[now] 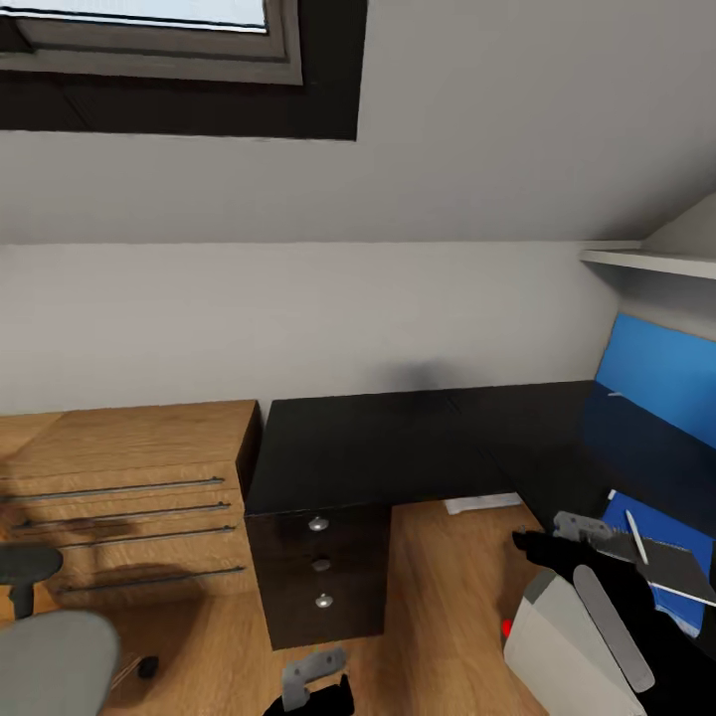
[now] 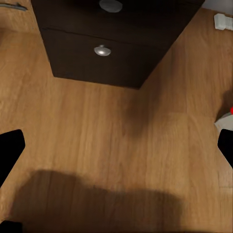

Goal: In the bedroom, organize the workspace by keeping the computer under the desk, ensuring the monitor is on the desk, placing the keyboard on the desk next to the monitor, placing the mouse on the desk next to the keyboard, moving the folder from the swivel chair onto the desk next to the mouse, stacking the notebook on top of the folder with the pen on top of the notebook, and positioning the swivel chair next to the desk.

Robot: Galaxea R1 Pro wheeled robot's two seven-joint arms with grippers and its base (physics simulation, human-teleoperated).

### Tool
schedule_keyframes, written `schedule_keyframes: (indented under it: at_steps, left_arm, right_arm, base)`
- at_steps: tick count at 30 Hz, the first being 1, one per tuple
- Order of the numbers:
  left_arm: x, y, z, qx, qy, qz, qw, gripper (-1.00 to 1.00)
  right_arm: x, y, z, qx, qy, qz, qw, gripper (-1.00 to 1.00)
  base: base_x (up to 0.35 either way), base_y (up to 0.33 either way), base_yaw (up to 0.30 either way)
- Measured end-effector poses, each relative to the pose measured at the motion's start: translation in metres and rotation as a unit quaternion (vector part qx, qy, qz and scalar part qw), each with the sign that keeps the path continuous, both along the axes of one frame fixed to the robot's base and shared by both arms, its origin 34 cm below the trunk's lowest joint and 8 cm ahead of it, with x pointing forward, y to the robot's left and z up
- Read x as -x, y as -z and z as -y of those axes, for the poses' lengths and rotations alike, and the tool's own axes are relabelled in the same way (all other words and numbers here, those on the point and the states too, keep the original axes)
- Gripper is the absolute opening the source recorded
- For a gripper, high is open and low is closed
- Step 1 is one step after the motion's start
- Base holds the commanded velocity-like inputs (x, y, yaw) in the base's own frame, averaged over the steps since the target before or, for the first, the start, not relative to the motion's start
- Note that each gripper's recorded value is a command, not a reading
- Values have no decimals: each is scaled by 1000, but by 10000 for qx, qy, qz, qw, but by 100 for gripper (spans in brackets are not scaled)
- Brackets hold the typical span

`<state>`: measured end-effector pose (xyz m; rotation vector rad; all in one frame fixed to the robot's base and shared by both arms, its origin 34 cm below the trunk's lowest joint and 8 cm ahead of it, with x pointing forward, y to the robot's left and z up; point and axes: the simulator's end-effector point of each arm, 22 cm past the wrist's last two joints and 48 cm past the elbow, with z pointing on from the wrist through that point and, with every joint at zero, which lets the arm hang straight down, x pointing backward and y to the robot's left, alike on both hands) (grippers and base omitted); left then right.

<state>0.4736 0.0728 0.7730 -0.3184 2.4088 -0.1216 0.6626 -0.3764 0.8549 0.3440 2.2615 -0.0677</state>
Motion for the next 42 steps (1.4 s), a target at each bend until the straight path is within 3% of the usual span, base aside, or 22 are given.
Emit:
schedule_keyframes:
  at_steps: [7, 19, 25, 30, 34, 39, 40, 42]
  left_arm:
    - [-9, 11, -21, -165, -260, -62, 9995, 100]
    - [-20, 14, -42, -215, -551, -74, 9982, 100]
    - [-22, 15, -47, -248, -625, -81, 9977, 100]
    - [-17, 23, -59, -471, -664, -214, 9965, 100]
    - [-9, 33, -69, -677, -685, -359, 9947, 100]
    - [2, 43, -76, -902, -617, -514, 9927, 100]
    - [14, 60, -84, -1151, -511, -674, 9897, 100]
    - [25, 76, -92, -1351, -426, -829, 9864, 100]
  right_arm:
    - [-2, 7, -30, 366, -266, 17, 9990, 100]
    - [-1, 11, -43, 514, -366, 37, 9980, 100]
    - [13, 55, -44, 436, -247, -292, 9983, 100]
    - [34, 108, -55, 456, -63, -540, 9975, 100]
    - [54, 147, -66, 1040, -240, -290, 9939, 100]
    - [79, 171, -95, 1184, -414, -125, 9920, 100]
    - [88, 178, -99, 1197, -405, -38, 9920, 100]
    - [94, 180, -98, 1213, -383, 19, 9919, 100]
  base:
    - [-335, -75, 278]
    - [-311, -76, 278]
    - [-38, -8, 132]
    - [-9, -2, 30]
    - [-2, 0, 7]
    - [0, 0, 1]
    - [0, 0, 0]
    - [0, 0, 0]
